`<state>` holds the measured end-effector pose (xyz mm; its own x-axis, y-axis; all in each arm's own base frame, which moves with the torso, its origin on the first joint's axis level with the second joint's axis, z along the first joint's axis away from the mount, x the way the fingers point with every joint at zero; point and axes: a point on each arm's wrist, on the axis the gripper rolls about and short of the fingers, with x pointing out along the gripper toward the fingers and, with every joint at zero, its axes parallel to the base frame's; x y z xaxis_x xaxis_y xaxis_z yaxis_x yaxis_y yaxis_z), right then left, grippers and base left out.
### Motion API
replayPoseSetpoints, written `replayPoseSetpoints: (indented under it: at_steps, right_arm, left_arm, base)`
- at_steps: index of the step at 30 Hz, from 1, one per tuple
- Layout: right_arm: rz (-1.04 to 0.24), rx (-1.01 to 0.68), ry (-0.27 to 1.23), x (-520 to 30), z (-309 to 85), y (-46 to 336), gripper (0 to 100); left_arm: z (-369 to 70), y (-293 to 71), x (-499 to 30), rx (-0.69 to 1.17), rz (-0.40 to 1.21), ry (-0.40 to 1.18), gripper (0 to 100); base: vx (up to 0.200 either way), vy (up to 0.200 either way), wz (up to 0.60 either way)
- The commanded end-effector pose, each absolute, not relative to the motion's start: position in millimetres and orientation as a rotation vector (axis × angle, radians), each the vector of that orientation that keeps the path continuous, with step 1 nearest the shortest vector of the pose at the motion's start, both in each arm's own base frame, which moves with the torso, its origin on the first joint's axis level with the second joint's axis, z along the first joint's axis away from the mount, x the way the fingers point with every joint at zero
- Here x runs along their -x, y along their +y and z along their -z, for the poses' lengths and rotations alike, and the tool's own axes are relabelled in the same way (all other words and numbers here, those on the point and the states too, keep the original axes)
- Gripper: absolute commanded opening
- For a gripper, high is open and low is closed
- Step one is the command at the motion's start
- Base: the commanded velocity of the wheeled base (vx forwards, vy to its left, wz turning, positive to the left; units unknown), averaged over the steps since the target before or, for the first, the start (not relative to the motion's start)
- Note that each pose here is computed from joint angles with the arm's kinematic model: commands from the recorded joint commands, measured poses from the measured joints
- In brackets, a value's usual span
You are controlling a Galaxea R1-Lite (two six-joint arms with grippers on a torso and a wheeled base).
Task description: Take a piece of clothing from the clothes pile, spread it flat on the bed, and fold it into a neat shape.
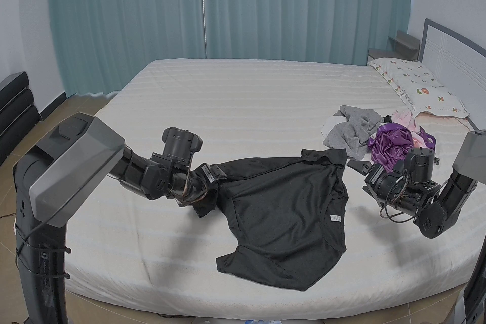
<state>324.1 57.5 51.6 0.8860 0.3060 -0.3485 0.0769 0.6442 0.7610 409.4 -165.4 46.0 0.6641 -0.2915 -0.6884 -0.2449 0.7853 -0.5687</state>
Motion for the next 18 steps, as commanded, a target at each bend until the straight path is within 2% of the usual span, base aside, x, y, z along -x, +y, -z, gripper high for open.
replayPoseSetpoints:
  at_steps: [1,2,3,11,18]
  right_arm:
    - [-0.142,-0.883,0.5,-316.8,-48.1,61.6,100]
    - [-0.14,-0.882,0.499,-316.4,-47.5,61.5,100]
    - [-0.14,-0.884,0.499,-315.1,-46.1,61.2,100]
    - [-0.146,-0.88,0.482,-308.1,-45.0,59.9,100]
    - [-0.147,-0.881,0.484,-307.4,-44.7,60.2,100]
  left_arm:
    - [-37.5,-179.9,-410.1,0.666,0.05,0.873,100]
    - [-36.1,-181.4,-410.2,0.664,0.052,0.876,100]
    - [-33.5,-183.7,-411.9,0.661,0.055,0.877,0]
    - [-23.8,-184.0,-433.3,0.637,-0.045,0.791,0]
    - [-42.8,-163.8,-443.9,0.651,-0.096,0.711,0]
  base:
    - [0.0,0.0,0.0]
    - [0.0,0.0,0.0]
    - [0.0,0.0,0.0]
    - [0.0,0.0,0.0]
    - [0.0,0.0,0.0]
